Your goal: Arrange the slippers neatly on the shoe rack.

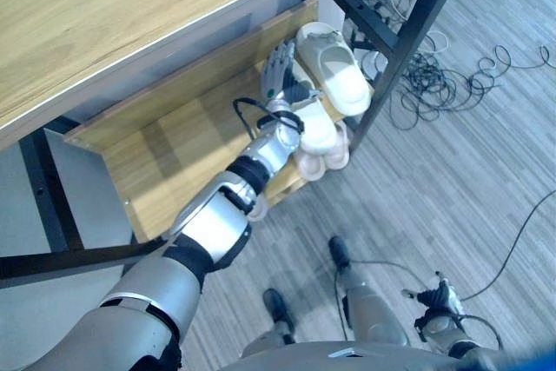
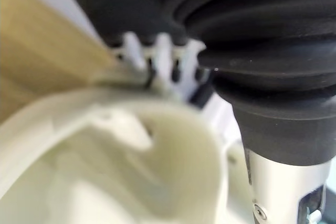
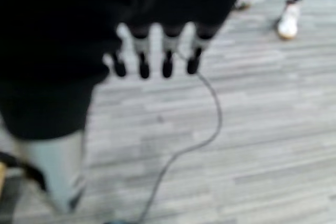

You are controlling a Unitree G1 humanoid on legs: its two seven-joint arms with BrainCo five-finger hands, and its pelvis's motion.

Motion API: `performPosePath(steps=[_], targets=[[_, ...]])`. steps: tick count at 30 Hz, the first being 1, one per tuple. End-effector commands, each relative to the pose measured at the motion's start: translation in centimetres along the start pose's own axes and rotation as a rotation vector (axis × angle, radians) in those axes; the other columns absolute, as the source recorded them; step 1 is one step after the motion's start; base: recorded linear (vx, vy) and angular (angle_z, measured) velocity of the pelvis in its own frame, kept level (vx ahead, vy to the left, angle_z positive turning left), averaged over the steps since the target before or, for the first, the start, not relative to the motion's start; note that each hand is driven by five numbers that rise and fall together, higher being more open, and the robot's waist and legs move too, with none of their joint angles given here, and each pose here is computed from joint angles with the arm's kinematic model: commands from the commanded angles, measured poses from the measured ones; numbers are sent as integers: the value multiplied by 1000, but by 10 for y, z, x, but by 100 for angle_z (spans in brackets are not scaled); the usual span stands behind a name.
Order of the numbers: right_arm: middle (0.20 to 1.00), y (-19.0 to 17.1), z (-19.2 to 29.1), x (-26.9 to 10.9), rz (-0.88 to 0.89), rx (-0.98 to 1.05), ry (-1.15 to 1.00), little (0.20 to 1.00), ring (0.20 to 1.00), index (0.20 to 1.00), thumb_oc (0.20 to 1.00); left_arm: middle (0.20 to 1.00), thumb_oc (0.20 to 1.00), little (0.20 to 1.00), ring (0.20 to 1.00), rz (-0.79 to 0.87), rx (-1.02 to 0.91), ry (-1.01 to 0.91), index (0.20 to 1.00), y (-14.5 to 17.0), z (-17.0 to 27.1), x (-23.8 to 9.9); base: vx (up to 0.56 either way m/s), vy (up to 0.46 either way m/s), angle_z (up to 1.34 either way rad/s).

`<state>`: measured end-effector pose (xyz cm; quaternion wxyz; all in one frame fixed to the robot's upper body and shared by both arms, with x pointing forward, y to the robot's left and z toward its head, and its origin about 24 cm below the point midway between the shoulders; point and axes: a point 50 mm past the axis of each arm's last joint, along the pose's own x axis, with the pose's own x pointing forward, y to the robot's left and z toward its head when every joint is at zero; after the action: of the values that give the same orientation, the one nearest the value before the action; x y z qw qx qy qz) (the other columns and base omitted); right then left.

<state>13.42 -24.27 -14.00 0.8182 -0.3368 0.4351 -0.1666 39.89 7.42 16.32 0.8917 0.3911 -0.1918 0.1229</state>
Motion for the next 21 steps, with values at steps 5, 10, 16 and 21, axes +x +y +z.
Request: performPosePath(steps=[5, 10, 16, 21], targets=[[1000, -20, -12, 8, -41, -35, 37, 1000, 1000, 1000, 1000, 1000, 1000, 1000, 1000, 184, 12, -82, 1000, 40, 17, 29, 0, 0, 0], [1000, -15, -17, 4, -24, -42, 47, 1000, 1000, 1000, 1000, 1000, 1000, 1000, 1000, 263, 12, -106, 1000, 65, 11, 34, 0, -19, 0], [1000, -12, -24, 1, -5, 2, 80, 1000, 1000, 1000, 1000, 1000, 1000, 1000, 1000, 326, 5, -119, 1000, 83, -16, 16, 0, 0, 0], [1000, -9, -22, 0, 10, 39, 92, 1000, 1000, 1000, 1000, 1000, 1000, 1000, 1000, 348, 47, -145, 1000, 95, -39, -8, -6, 2, 6]])
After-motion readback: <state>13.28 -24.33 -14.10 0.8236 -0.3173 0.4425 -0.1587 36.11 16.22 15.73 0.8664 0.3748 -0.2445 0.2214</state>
